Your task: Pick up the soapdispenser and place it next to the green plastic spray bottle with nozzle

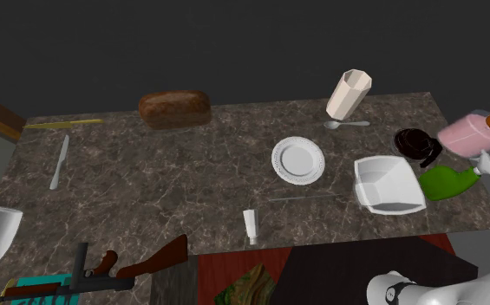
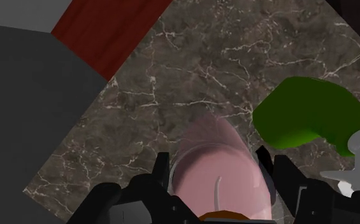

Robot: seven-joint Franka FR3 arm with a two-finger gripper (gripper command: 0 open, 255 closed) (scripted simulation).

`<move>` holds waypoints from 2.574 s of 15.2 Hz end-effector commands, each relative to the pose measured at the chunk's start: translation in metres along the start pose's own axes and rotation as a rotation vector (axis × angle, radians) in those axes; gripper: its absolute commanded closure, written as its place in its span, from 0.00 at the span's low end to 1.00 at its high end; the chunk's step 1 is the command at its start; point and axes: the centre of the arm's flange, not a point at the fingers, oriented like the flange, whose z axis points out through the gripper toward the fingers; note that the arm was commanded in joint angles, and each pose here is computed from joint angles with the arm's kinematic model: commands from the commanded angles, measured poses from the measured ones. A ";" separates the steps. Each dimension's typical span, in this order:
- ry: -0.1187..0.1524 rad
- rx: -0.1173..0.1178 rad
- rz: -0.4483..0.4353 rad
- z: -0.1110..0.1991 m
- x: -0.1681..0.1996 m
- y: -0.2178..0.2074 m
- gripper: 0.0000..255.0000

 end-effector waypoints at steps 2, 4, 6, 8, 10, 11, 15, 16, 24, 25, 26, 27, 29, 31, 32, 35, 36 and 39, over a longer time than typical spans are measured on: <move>0.000 0.002 -0.002 0.016 0.001 -0.002 1.00; 0.000 0.002 -0.002 0.027 0.001 -0.002 1.00; 0.000 0.002 -0.002 0.038 0.001 -0.002 1.00; 0.000 0.002 -0.002 0.048 0.001 -0.002 1.00; 0.000 0.002 -0.002 0.059 0.001 -0.002 1.00; 0.000 0.002 -0.002 0.064 0.001 -0.002 1.00; 0.000 0.002 -0.002 0.085 0.001 -0.001 1.00; 0.000 0.002 -0.002 0.090 0.001 -0.001 1.00; 0.000 0.002 -0.002 0.115 0.001 -0.001 1.00; 0.000 0.002 -0.002 0.115 0.001 -0.001 1.00; 0.000 0.002 -0.002 0.115 0.001 -0.001 1.00; 0.000 0.002 -0.002 0.115 0.001 -0.001 1.00; 0.000 0.002 -0.002 0.115 0.001 -0.001 1.00; -0.002 0.002 -0.001 0.121 0.017 -0.002 0.00; -0.002 0.002 -0.001 0.119 0.018 -0.001 0.00; 0.000 0.002 -0.002 0.115 0.001 -0.001 0.00; 0.000 0.002 -0.002 0.102 0.001 -0.001 0.00; 0.000 0.002 -0.002 0.065 0.001 -0.001 0.00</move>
